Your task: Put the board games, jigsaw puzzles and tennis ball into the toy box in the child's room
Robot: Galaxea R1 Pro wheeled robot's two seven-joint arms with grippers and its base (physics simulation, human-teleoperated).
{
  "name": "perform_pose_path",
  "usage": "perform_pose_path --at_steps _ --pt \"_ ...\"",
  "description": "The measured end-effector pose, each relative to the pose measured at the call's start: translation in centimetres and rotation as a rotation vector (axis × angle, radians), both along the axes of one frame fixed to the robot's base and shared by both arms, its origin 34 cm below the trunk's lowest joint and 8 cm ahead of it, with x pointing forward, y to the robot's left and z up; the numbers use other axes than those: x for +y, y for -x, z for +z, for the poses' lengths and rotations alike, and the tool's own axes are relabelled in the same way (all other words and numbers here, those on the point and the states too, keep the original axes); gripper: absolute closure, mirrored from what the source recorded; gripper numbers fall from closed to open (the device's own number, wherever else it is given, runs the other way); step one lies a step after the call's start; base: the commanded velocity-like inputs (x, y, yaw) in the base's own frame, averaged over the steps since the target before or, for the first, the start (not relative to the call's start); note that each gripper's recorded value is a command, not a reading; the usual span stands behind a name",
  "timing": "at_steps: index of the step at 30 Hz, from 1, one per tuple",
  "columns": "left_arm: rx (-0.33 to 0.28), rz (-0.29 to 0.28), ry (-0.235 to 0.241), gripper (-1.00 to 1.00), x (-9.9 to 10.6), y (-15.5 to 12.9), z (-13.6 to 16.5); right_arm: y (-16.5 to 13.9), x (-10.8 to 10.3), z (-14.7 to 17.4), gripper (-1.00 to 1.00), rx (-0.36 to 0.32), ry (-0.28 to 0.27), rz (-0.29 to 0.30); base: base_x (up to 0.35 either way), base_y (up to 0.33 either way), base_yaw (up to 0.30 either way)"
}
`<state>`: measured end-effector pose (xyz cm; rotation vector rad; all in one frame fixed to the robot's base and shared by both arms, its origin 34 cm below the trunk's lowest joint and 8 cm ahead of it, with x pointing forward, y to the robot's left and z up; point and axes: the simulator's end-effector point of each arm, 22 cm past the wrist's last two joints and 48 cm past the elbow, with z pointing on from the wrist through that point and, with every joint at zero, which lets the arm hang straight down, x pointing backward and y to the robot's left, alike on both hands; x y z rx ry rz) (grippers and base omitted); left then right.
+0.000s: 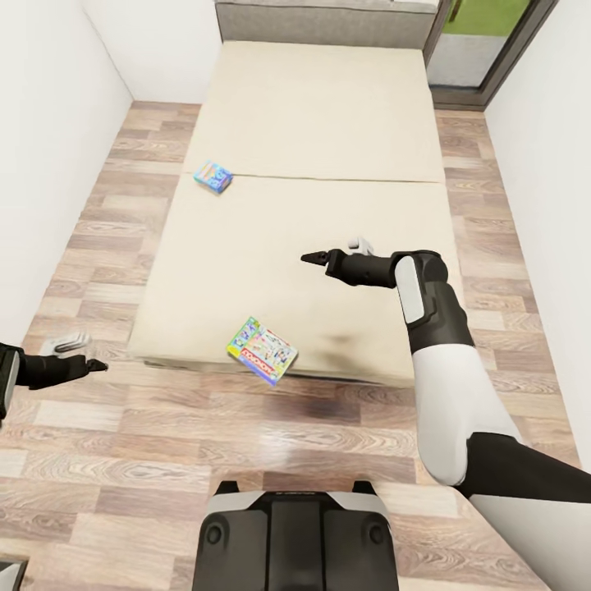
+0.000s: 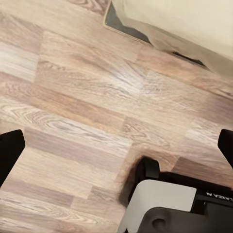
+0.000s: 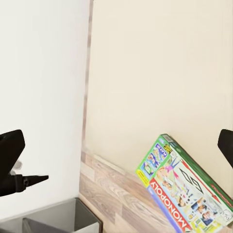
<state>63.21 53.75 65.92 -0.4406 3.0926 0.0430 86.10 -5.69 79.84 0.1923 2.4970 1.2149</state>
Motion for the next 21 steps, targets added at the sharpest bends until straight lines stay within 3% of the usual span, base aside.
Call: perform_pose_path --at_steps 8,18,21 --pt "0.013 -0.040 -0.011 -1.00 -0.3 1.0 -0.2 -0.9 -0.7 1.8 -1.00 -0.043 0.007 -0.011 0.000 0.000 0.048" --pt "0.053 -0.166 -0.027 -1.00 -1.7 3.0 -1.4 -1.3 -1.7 3.2 -1.00 -0.071 0.022 -0.019 0.000 0.000 0.008" --pt "0.058 -0.179 -0.025 -1.00 -2.0 3.3 -1.5 -1.3 -1.7 3.4 -1.00 -0.073 0.023 -0.020 0.000 0.000 0.001"
